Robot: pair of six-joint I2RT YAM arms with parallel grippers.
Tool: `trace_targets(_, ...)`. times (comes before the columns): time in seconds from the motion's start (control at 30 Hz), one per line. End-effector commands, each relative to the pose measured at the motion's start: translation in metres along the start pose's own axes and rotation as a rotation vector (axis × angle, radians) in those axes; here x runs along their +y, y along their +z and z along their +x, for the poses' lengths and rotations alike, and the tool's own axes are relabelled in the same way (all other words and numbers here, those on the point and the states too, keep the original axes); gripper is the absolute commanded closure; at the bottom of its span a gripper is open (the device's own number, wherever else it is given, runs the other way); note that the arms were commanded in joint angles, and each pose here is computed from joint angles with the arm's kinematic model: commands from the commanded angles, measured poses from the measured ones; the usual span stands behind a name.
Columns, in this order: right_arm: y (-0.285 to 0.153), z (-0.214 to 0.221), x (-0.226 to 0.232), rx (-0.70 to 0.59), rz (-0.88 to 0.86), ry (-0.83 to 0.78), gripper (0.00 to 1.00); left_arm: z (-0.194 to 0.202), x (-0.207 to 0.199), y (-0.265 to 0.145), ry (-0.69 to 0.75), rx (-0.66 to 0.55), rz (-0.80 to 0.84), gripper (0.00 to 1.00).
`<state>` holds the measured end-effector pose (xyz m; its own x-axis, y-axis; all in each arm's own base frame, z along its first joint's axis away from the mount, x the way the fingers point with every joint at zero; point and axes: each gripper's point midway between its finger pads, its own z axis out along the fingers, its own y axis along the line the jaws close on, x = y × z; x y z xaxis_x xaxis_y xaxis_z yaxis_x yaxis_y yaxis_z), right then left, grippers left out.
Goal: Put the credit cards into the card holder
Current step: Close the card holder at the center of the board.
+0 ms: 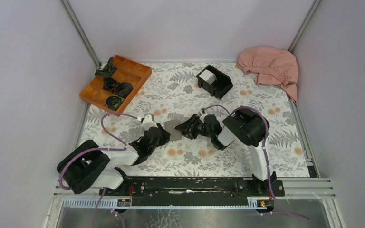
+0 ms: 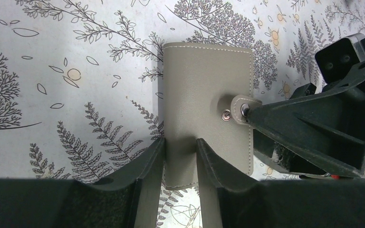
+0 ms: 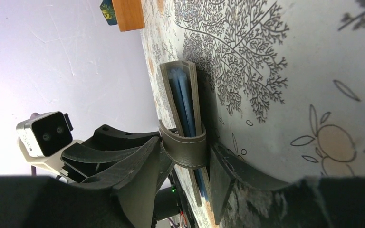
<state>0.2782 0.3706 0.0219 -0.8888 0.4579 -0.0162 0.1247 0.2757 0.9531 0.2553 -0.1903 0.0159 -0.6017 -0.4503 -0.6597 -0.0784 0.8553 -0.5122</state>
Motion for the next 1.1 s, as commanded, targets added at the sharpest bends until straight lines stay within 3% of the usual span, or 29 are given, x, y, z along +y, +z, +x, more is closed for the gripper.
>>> trace_targets(0.0, -0.001, 0.009, -0.045, 0.009, 0.137, 0.06, 0.5, 0.032, 0.042, -0.006, 0.098, 0.119, -0.12, 0.64)
trace_targets(0.27, -0.001, 0.008, -0.044, -0.002, 0.123, 0.1, 0.46, 0.033, 0.043, -0.006, 0.099, 0.122, -0.121, 0.64)
trace_targets(1.07, 0.005, 0.019, -0.086, 0.058, 0.255, 0.113, 0.52, 0.029, 0.037, -0.002, 0.109, 0.125, -0.124, 0.64)
